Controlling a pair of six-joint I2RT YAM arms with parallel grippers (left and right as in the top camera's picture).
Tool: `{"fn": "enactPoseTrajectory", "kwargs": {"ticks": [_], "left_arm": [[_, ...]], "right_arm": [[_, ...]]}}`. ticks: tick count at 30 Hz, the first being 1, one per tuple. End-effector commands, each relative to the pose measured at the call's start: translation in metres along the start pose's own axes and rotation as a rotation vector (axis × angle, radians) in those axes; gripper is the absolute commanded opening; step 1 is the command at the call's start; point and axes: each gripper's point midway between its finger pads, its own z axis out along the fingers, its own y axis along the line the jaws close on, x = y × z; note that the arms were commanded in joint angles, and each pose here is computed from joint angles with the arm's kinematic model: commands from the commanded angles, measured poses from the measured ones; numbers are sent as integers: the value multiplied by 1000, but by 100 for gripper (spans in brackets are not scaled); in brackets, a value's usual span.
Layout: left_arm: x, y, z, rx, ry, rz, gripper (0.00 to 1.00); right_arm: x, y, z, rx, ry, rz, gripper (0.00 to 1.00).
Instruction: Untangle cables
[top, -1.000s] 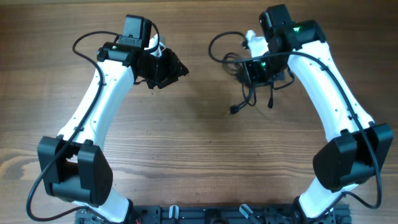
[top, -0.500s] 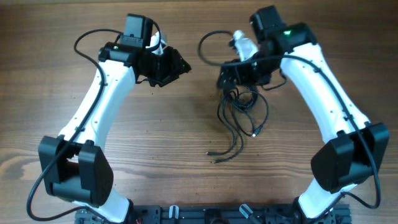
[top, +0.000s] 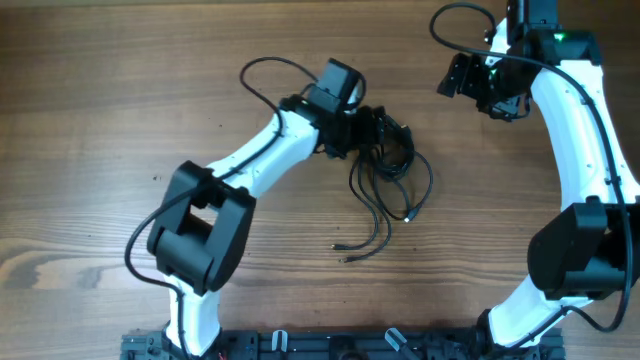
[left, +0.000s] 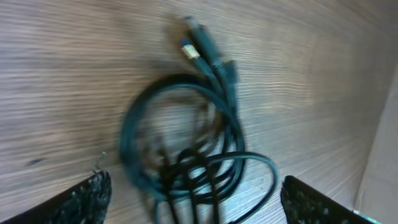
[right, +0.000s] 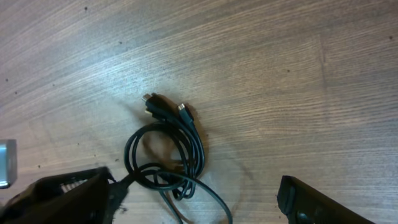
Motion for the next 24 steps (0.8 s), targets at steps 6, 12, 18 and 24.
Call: {"fn": "enactPoseTrajectory", "kwargs": {"ticks": [6, 12, 18, 24], "left_arm": [[18, -2, 16, -17, 54, -20, 66], [26, -6, 21, -23, 64, -6, 37], [11, -23, -16, 121, 79, 56, 4], [-1, -74, -137, 604, 119, 263, 4]], "right_arm": [[1, -2, -1, 20, -2, -21, 89], [2, -2, -1, 21, 3, -35, 89], [13, 22, -2, -122, 48, -179, 87], [40, 94, -13, -446, 86, -445, 86]]}}
